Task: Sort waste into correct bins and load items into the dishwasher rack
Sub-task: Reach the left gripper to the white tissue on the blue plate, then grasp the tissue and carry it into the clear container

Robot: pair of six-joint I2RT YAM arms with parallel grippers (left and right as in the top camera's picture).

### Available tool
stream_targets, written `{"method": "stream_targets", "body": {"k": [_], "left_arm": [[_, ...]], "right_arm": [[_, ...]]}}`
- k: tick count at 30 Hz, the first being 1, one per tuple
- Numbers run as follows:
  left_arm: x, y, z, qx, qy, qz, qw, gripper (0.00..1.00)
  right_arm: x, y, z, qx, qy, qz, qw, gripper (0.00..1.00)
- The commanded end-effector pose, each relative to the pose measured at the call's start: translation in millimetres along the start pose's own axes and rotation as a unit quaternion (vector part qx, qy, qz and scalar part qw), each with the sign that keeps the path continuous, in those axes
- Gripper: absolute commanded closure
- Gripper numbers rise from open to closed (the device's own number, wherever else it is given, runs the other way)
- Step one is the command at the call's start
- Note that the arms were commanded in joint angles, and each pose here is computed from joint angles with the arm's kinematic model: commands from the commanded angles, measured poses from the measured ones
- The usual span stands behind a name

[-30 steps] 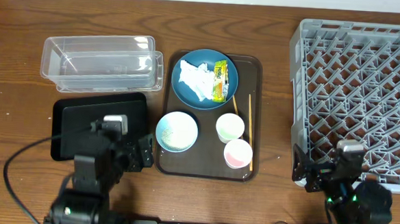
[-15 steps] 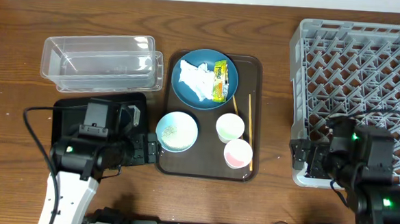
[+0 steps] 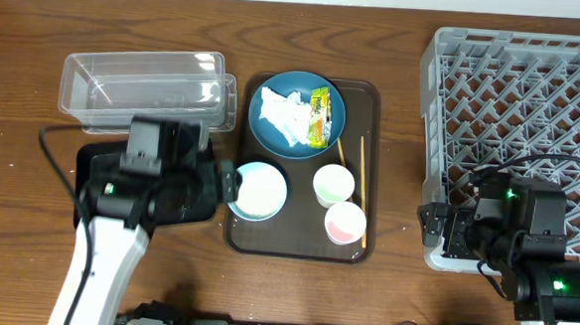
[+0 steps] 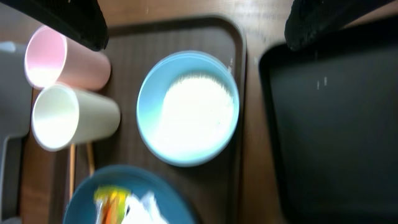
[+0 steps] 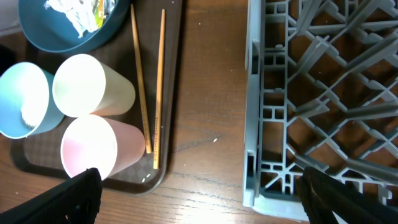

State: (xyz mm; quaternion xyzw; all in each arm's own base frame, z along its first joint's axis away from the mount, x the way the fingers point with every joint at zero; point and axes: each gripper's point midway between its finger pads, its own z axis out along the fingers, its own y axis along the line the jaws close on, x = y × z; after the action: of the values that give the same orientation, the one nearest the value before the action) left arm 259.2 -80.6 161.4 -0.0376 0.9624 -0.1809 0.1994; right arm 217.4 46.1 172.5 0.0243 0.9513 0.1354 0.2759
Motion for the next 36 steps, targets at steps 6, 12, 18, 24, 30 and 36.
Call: {"method": "stream_targets", "body": {"k": [6, 12, 18, 24, 30, 36], "left_arm": [[-82.0, -19.3, 27.2, -0.057, -0.02, 0.079, 0.995, 0.07], [-127.9, -48.1, 75.1, -0.037, -0.053, 0.114, 0.991, 0.06], [-138.7, -61.8, 128.3, -0.023, -0.061, 0.134, 0.989, 0.07], [-134.8, -69.6, 173.9, -0.016, -0.054, 0.169, 0.984, 0.1], [-121.2, -63.2, 207.0, -0.021, -0.027, 0.171, 0.985, 0.11], [-105.0, -50.2, 231.6, -0.032, 0.005, 0.166, 0.986, 0.21]], "right_arm": [[-5.1, 4.6, -4.9, -0.007, -0.009, -0.001, 1.0, 0.01], [-5.1, 4.5, -4.9, -0.007, -0.009, -0.001, 1.0, 0.01], [-5.1, 4.5, -4.9, -0.007, -0.009, -0.001, 1.0, 0.01], [-4.9, 4.4, -4.8, -0.007, -0.009, -0.001, 1.0, 0.01], [-4.0, 4.3, -4.7, -0.007, -0.007, -0.001, 1.0, 0.01], [-3.4, 4.2, -4.7, -0.006, -0.005, -0.001, 1.0, 0.01]]}}
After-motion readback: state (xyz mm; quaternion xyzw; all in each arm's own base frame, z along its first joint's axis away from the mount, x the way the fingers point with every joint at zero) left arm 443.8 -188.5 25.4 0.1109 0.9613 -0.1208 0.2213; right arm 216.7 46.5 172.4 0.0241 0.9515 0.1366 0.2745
